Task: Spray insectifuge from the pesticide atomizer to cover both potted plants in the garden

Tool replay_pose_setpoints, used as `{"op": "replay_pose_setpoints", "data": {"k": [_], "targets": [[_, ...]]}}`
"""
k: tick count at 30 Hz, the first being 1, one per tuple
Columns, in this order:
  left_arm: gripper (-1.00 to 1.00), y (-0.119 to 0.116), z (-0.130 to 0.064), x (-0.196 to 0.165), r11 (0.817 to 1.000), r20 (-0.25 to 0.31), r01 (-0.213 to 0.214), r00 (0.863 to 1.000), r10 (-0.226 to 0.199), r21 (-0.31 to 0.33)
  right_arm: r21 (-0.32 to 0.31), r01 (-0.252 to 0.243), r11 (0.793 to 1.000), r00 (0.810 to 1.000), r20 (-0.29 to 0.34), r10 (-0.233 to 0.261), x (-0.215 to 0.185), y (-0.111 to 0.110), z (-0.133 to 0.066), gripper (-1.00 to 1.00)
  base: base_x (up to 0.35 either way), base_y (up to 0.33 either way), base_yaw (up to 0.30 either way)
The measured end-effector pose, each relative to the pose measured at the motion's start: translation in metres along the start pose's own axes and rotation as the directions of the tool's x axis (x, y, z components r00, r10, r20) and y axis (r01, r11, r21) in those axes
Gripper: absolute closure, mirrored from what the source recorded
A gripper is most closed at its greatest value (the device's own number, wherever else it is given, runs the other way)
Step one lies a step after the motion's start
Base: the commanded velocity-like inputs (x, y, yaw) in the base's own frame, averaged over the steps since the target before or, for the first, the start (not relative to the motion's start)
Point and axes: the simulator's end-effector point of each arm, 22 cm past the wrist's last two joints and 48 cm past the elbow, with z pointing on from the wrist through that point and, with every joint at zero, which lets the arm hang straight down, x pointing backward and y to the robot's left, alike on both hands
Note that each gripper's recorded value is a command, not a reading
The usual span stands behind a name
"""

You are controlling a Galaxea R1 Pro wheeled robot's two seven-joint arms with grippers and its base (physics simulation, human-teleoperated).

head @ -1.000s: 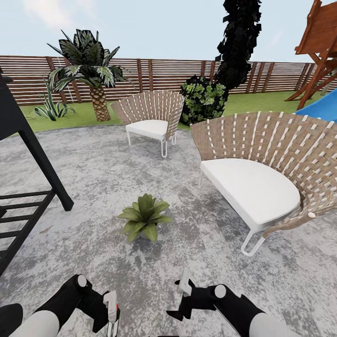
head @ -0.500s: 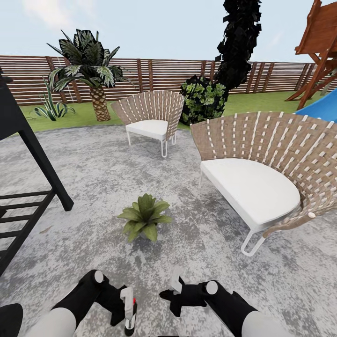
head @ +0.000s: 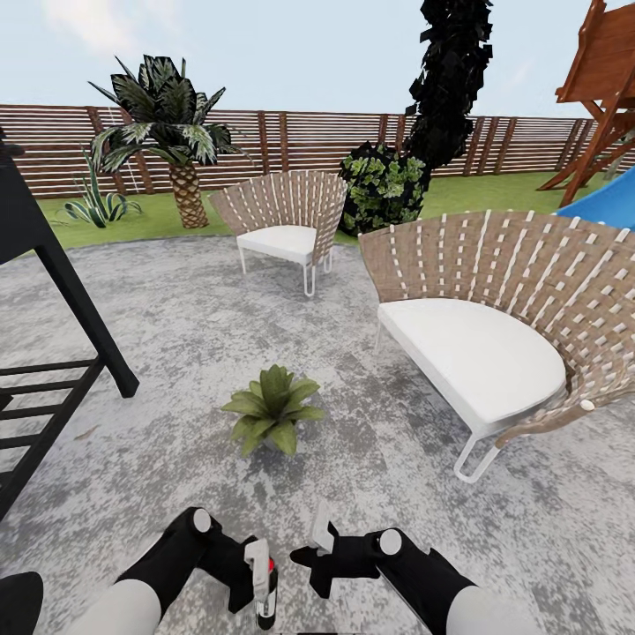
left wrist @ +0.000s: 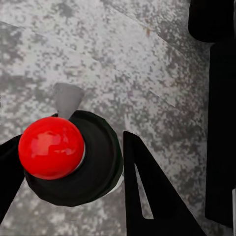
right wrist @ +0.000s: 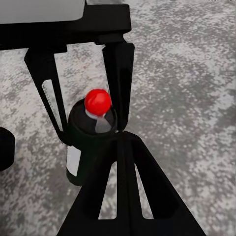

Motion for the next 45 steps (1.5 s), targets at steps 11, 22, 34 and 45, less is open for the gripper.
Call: {"op": "replay_pose_setpoints", "data": {"k": [11, 22, 34, 45], "targets": [[1.0, -0.006, 0.008, -0.021, 0.999, 0.046, -0.038, 0.998, 0.037, 0.014, 0.0, -0.001, 1.0, 1.0, -0.001, 0.001, 0.001, 0.0, 0.0, 1.0, 0.0, 0.0, 0.0], [1.0, -0.006, 0.01, -0.027, 0.999, 0.057, -0.04, 0.998, 0.039, 0.011, 0.0, -0.001, 1.0, 1.0, -0.001, 0.001, 0.001, 0.0, 0.0, 1.0, 0.0, 0.0, 0.0], [1.0, -0.004, 0.009, -0.039, 1.0, 0.111, -0.022, 0.994, 0.021, 0.005, 0.0, -0.001, 1.0, 1.0, -0.001, 0.001, 0.001, 0.0, 0.0, 1.0, 0.0, 0.0, 0.0], [1.0, -0.004, 0.007, -0.029, 1.0, 0.093, -0.017, 0.995, 0.016, 0.004, 0.0, -0.001, 1.0, 1.0, -0.002, 0.001, 0.001, 0.0, 0.0, 1.0, 0.0, 0.0, 0.0]]}}
